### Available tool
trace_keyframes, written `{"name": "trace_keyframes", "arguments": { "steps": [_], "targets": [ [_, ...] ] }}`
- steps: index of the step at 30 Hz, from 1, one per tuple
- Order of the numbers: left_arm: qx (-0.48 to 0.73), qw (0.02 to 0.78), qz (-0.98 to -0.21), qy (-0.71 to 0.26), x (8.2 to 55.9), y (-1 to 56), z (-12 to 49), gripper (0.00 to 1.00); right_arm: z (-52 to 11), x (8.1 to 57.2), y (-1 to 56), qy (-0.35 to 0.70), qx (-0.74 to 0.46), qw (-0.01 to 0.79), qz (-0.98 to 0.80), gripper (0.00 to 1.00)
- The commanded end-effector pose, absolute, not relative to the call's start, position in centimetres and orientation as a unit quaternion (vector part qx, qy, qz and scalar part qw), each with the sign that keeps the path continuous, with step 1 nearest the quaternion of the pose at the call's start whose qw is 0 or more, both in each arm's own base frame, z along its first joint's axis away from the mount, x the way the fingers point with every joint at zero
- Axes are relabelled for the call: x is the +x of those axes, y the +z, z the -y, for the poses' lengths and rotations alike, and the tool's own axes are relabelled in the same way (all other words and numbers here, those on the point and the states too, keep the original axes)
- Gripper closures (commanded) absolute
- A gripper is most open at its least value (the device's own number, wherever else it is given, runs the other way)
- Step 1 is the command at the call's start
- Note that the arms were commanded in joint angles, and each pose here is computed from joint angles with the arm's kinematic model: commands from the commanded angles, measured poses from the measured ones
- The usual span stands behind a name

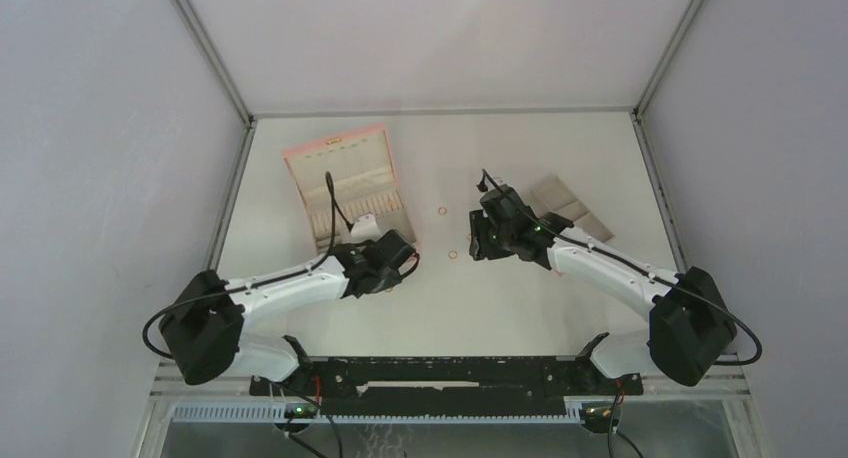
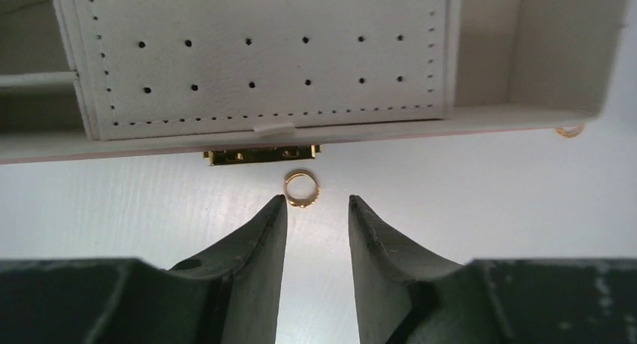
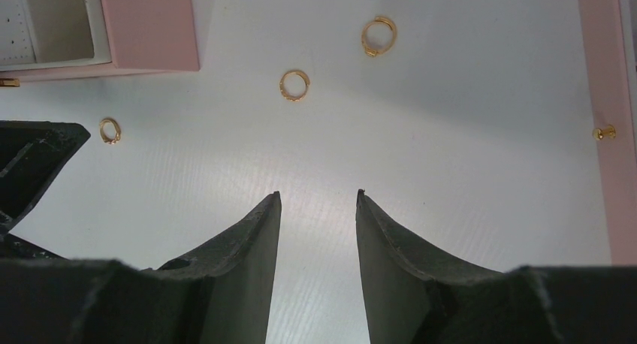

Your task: Organize the mixed jewelry

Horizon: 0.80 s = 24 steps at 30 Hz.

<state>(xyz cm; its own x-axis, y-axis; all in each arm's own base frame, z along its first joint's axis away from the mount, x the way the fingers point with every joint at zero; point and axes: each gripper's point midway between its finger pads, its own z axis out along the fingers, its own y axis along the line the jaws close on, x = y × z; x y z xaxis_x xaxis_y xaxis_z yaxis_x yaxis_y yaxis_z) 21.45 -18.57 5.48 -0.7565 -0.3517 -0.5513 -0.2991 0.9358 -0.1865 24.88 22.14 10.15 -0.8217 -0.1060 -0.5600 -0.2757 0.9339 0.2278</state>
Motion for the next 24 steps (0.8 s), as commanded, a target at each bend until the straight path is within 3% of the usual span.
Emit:
{"name": "trace_keyframes", "arguments": {
  "steps": [1,7,24],
  "targets": [
    [-0.152,0.292,-0.944,-0.019,21.2,5.1,18.3,0.59,-23.0,25.4,11.7,0.167,-0.097,0.301,-0.934,0.5],
    [-0.152,0.277,-0.949,0.004,20.7,3.1,17.5,0.62,-22.8,25.3,11.6,0.161,-0.099,0.3,-0.935,0.51],
    [-0.031,0.209,-0.97,-0.123,19.8,3.4,26.5,0.62,-22.4,25.3,11.4,0.15,-0.096,0.299,-0.937,0.51]
  ]
}}
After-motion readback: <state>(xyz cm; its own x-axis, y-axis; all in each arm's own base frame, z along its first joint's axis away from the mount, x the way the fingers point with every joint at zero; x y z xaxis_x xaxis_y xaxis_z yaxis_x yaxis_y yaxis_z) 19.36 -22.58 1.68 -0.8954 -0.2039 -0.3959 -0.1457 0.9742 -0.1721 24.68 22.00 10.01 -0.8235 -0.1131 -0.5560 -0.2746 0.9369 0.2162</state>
